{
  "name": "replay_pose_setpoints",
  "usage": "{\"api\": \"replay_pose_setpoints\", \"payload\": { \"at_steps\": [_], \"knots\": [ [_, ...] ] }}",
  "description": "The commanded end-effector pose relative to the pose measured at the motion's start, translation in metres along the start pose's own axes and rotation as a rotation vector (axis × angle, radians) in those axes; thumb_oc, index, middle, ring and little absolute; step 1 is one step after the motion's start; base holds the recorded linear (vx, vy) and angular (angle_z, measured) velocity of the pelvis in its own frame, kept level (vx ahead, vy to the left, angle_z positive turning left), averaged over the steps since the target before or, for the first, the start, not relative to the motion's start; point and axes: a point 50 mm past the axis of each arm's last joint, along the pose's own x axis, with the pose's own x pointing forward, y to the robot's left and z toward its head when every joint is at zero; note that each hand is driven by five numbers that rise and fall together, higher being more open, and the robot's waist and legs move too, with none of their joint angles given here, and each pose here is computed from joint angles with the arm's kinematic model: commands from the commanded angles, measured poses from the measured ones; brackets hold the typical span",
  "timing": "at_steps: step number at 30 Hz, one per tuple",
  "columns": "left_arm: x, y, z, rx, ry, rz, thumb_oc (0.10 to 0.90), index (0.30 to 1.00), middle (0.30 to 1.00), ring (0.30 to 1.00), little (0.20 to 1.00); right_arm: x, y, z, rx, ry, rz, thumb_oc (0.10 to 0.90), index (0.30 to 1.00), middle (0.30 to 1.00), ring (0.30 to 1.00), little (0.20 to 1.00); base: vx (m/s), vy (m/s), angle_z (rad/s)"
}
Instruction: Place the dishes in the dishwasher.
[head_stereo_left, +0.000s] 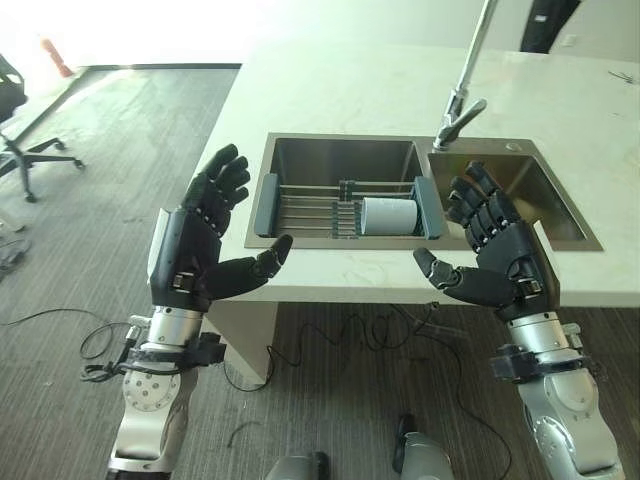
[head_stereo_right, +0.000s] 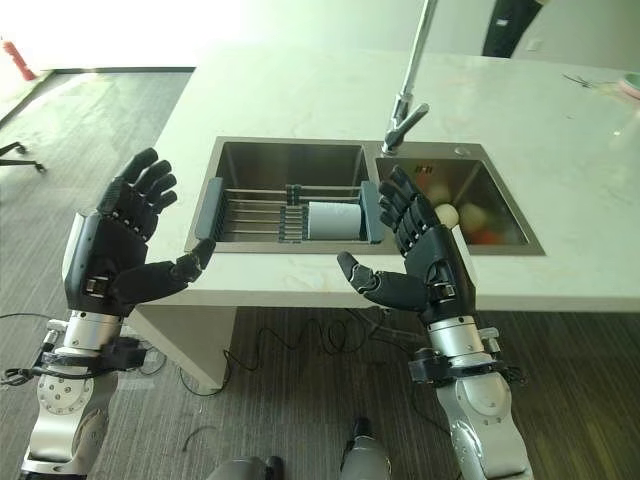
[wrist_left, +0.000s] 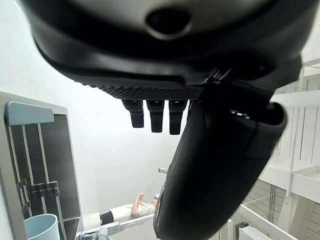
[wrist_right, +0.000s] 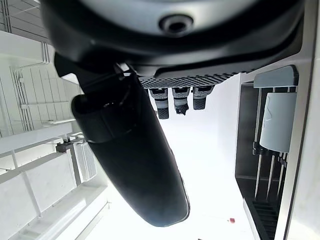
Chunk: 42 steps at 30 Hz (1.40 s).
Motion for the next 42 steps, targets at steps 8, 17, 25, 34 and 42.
{"api": "replay_pose_setpoints", "payload": {
  "at_steps": [8, 17, 25, 34, 42],
  "knots": [
    [0.006, -0.013, 0.055, -0.079, -0.338, -0.053, 0.8, 0.9, 0.9, 0.9, 0.9, 0.009, -0.012, 0.042, -0.082, -0.211, 0.054, 0.8, 0.9, 0.9, 0.9, 0.9, 0.29, -0.346, -0.05],
    [0.006, -0.014, 0.044, -0.031, -0.253, -0.119, 0.8, 0.9, 0.9, 0.9, 0.9, 0.015, -0.009, 0.037, -0.11, -0.186, 0.052, 0.8, 0.9, 0.9, 0.9, 0.9, 0.06, 0.126, -0.05],
    [0.008, -0.007, 0.04, -0.029, -0.18, -0.171, 0.8, 0.9, 0.9, 0.9, 0.9, 0.01, -0.015, 0.035, -0.096, -0.156, 0.019, 0.8, 0.9, 0.9, 0.9, 0.9, 0.05, 0.165, 0.13],
    [0.03, 0.002, 0.04, 0.279, -0.089, -0.33, 0.8, 0.9, 0.9, 0.9, 0.9, 0.022, -0.01, 0.035, -0.13, -0.141, 0.064, 0.8, 0.9, 0.9, 0.9, 0.9, 0.02, 0.064, -0.02],
    [0.073, 0.012, 0.028, 0.456, 0.118, -0.459, 0.8, 0.9, 0.9, 0.9, 0.9, 0.034, -0.008, 0.035, -0.142, -0.119, 0.138, 0.8, 0.9, 0.9, 0.9, 0.9, 0.01, 0.044, -0.15]
  ]
}}
